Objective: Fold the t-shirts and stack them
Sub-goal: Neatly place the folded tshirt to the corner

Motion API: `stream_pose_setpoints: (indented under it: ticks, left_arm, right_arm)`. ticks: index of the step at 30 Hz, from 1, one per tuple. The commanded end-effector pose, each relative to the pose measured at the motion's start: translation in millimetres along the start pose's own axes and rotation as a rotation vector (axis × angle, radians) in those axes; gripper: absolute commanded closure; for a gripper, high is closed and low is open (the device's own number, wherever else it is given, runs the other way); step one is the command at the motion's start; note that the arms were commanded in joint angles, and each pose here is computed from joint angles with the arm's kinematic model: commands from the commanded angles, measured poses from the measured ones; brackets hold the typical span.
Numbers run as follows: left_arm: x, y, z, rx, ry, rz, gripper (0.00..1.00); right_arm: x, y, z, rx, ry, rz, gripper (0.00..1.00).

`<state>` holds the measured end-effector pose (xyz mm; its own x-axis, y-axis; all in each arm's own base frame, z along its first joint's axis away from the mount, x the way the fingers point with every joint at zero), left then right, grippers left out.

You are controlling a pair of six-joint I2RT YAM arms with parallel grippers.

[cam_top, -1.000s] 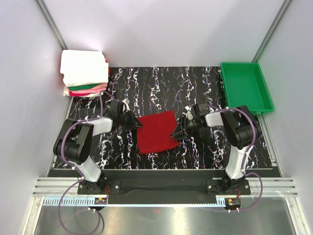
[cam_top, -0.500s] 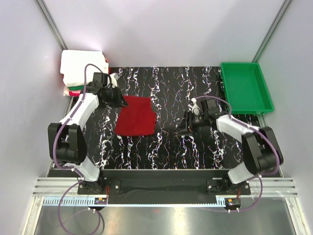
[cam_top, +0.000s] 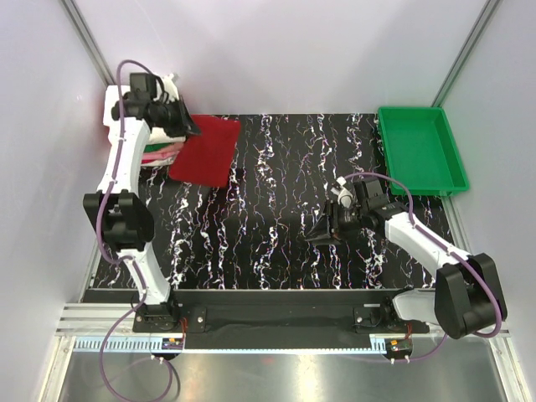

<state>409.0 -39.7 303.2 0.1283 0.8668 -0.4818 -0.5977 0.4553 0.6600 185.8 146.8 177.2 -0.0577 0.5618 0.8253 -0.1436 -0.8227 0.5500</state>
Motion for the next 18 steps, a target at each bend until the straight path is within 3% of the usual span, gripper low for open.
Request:
stream_pose_setpoints:
  ticks: [1,18]
  left_arm:
    - [1,25,32,-0.072,-0.016,-0.07,1.0]
    - [28,80,110,-0.385,-0.092,-0.269,1.0]
  right_arm:
    - [1,5,-6,0.005,0.024,-0.014,0.54]
    - [-5,1,0,0.038,0.028,-0.066,0.54]
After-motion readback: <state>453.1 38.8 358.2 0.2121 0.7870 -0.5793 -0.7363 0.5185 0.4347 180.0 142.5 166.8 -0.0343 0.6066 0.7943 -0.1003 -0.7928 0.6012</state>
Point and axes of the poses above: each gripper's point midway between its finger pads, its own y axis back along the fingers, its own x axis along the line the jaws close on, z = x × y, the point moved 9 cm from there along y, back along the fingers
